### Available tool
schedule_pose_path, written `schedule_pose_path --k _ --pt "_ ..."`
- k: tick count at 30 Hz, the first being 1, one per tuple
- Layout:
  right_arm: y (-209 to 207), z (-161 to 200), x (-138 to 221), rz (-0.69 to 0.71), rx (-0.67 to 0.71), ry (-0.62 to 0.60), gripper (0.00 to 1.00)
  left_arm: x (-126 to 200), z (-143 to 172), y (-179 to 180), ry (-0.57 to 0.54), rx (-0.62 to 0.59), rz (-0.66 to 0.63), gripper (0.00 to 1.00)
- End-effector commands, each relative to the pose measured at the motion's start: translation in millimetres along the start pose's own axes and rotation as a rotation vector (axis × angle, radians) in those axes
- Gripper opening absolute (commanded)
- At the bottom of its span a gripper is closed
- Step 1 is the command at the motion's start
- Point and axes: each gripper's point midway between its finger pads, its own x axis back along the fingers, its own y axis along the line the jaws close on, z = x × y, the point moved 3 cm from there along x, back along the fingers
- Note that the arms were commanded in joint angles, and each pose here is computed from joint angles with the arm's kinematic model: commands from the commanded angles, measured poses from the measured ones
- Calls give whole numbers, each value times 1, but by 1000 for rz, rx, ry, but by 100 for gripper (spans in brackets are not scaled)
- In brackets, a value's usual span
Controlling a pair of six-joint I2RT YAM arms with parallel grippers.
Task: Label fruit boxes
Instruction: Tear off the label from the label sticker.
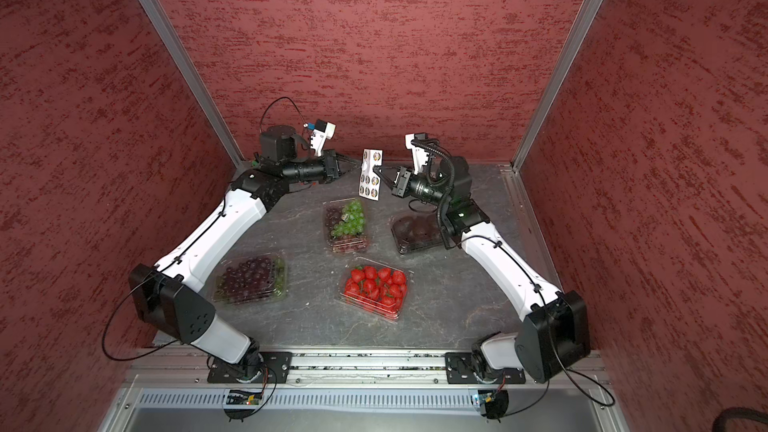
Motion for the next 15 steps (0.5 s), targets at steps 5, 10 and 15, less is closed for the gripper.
schedule_pose_path --k 5,10,15 --pt "7 -10 -3 -6 43 -29 0 18 -5 -12 -34 -22 20 0" --pt "7 -11 -4 -13 39 -28 0 17 -4 -15 -27 -10 53 0" --pt "9 -11 -4 -24 39 -27 0 13 -2 -14 -16 8 71 33"
